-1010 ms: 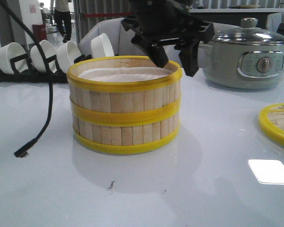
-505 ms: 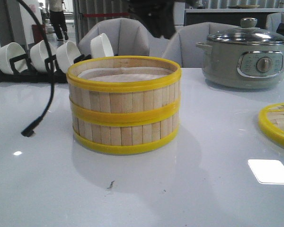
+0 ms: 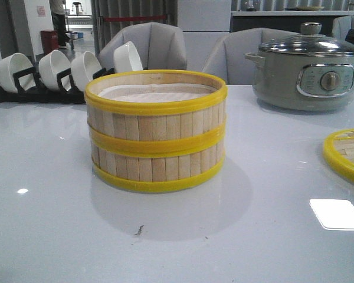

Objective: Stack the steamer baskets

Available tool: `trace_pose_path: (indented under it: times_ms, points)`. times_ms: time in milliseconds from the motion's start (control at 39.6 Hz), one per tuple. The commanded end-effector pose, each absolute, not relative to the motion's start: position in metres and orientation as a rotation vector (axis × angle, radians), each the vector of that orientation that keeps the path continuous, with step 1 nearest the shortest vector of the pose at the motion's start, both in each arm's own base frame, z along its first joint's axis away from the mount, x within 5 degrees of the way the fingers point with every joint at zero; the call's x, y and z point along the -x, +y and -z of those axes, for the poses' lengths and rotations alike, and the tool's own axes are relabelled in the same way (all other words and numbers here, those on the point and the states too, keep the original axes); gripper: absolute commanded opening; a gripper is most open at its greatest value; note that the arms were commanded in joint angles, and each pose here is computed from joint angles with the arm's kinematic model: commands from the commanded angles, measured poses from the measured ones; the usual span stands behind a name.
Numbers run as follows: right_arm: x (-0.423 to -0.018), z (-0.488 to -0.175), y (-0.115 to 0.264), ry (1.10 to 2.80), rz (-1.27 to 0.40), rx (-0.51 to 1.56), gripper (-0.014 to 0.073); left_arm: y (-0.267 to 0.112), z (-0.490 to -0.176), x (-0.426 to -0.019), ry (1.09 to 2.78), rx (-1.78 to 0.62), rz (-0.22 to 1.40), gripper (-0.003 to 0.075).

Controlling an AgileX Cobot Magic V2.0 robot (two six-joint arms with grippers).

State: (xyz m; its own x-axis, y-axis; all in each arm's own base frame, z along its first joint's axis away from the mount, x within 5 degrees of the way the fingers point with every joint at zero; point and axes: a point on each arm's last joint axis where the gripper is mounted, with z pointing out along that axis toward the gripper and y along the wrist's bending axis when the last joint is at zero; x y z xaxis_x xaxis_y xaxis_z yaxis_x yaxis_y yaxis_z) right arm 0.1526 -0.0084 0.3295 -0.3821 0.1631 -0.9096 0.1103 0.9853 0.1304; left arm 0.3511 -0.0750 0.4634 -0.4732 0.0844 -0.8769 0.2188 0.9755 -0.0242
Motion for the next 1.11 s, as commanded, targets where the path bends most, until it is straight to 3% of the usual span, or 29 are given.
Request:
trace_pose_path:
  times_ms: [0, 177, 631, 858, 1085]
  points:
    - [-0.156, -0.346, -0.01, 1.862, -0.043, -0.174, 0.0373, -0.052, -0.494, -0.315, 1.907, -0.134, 0.164, 0.0097]
    - [-0.156, -0.346, -0.01, 1.859, -0.039, -0.171, 0.0373, -0.032, -0.467, -0.265, 1.951, -0.09, 0.132, 0.0097]
    - [-0.155, -0.345, -0.01, 1.875, -0.033, -0.165, 0.0373, -0.017, -0.379, -0.143, 1.849, -0.087, 0.106, 0.0097]
    - [-0.155, -0.344, -0.006, 1.889, -0.046, -0.148, 0.0373, -0.014, -0.343, -0.112, 1.867, -0.075, 0.119, 0.0097]
    - [-0.155, -0.344, -0.006, 1.889, -0.046, -0.147, 0.0373, -0.013, -0.324, -0.105, 1.889, -0.059, 0.129, 0.0097]
